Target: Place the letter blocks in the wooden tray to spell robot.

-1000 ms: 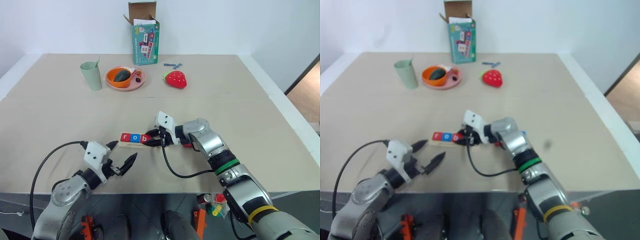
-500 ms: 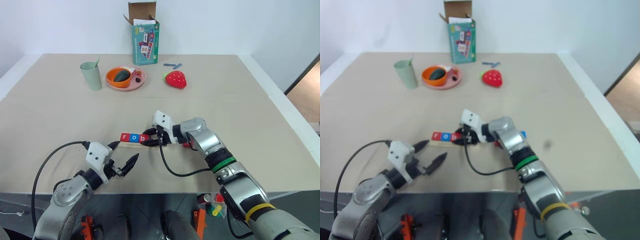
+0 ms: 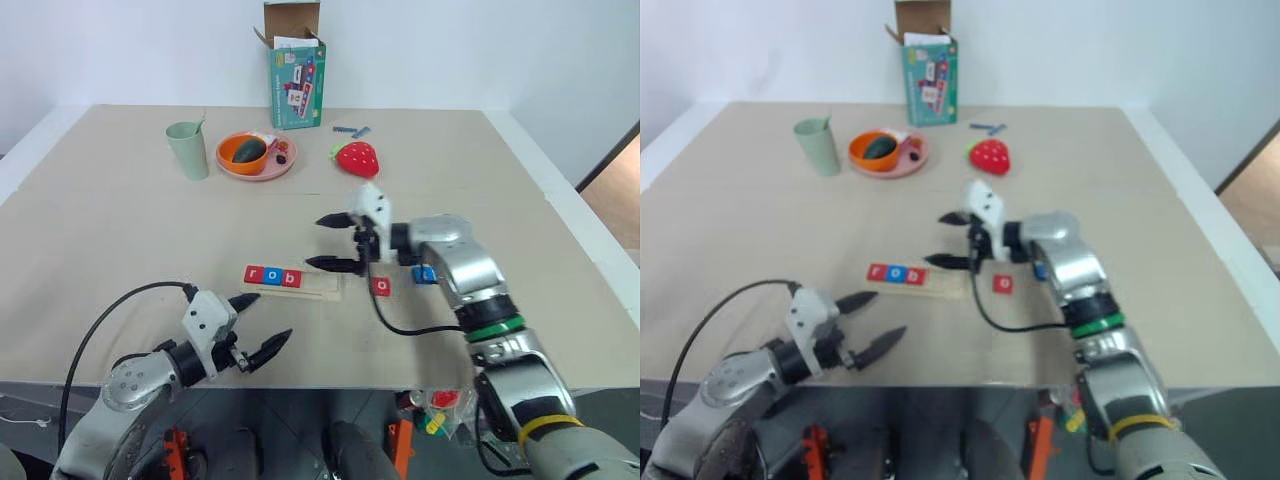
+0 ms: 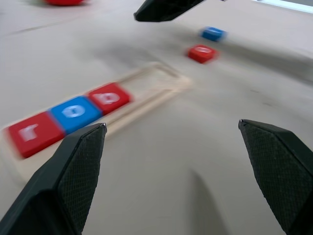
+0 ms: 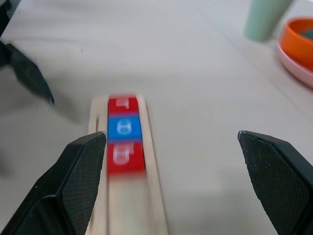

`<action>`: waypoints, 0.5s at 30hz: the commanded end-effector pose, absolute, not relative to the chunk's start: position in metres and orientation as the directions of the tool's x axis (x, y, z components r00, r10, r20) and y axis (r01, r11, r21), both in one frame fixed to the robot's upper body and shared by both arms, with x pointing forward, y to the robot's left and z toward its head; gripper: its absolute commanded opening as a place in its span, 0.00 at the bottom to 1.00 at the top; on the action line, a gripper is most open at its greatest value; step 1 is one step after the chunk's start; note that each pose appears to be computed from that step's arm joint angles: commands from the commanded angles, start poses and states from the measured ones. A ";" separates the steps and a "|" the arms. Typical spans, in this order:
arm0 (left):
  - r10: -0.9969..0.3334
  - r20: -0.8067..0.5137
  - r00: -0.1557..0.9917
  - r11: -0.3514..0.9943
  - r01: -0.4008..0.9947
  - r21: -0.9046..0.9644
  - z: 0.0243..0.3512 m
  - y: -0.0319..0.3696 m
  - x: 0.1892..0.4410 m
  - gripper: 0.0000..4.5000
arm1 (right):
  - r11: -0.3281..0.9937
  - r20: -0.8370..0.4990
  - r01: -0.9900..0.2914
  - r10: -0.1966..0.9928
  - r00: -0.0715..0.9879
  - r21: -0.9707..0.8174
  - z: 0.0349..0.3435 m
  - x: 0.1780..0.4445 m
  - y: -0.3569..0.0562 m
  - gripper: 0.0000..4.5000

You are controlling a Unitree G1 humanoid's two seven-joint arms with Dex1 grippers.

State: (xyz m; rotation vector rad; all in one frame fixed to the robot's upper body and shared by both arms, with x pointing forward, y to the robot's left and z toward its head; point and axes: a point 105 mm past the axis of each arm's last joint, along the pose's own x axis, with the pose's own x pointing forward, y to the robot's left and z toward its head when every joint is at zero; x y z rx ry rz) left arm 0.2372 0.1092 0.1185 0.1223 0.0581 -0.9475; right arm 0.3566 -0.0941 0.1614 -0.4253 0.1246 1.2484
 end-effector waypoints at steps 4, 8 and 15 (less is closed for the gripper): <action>-0.896 -0.123 0.427 0.416 0.904 0.100 0.129 0.098 0.228 1.00 | 0.219 -0.447 -0.943 0.838 0.313 -0.250 0.133 0.350 -0.137 0.99; -0.907 -0.129 0.400 0.387 0.915 0.117 0.133 0.093 0.231 1.00 | 0.254 -0.469 -0.937 0.815 0.340 -0.238 0.123 0.359 -0.147 0.99; -0.902 -0.116 0.415 0.401 0.908 0.123 0.133 0.094 0.231 1.00 | 0.276 -0.452 -0.935 0.821 0.350 -0.223 0.119 0.363 -0.147 0.68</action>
